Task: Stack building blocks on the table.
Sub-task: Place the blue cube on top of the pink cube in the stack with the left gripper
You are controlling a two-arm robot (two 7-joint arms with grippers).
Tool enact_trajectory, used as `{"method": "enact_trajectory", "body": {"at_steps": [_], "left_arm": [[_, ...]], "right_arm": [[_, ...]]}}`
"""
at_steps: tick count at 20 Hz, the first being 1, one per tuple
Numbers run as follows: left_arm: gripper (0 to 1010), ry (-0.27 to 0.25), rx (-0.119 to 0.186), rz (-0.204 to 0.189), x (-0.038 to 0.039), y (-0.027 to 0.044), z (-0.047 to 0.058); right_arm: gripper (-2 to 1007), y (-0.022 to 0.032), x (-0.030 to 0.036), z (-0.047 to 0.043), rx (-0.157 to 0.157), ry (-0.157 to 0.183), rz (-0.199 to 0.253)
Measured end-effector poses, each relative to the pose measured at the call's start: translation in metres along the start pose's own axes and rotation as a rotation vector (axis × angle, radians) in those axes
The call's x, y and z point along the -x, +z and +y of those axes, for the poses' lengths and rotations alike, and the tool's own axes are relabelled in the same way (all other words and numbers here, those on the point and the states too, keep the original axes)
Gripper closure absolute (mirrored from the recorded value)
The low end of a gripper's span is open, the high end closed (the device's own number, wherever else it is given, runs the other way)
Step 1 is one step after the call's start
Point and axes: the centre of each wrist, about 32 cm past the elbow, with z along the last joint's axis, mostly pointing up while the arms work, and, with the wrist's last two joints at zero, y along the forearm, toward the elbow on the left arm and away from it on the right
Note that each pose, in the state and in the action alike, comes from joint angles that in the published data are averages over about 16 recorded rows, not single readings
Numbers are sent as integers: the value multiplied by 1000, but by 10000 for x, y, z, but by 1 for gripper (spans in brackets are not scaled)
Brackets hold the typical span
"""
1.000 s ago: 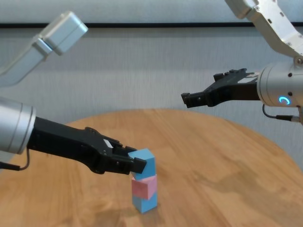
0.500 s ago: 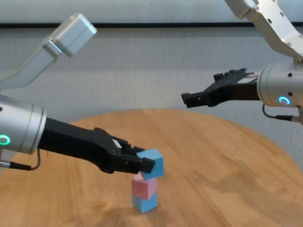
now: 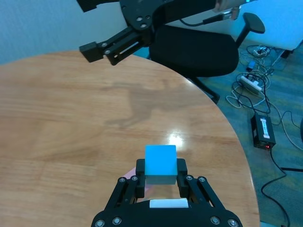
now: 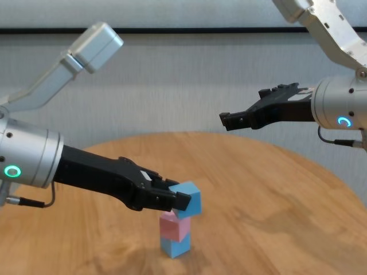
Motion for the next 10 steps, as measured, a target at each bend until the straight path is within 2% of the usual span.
{"method": "enact_trajectory", "body": {"at_steps": [10], "left_arm": [[619,26,-11,4,-44,-19,30]], "right_arm": [[1,0,0,0,0,0,0]]}}
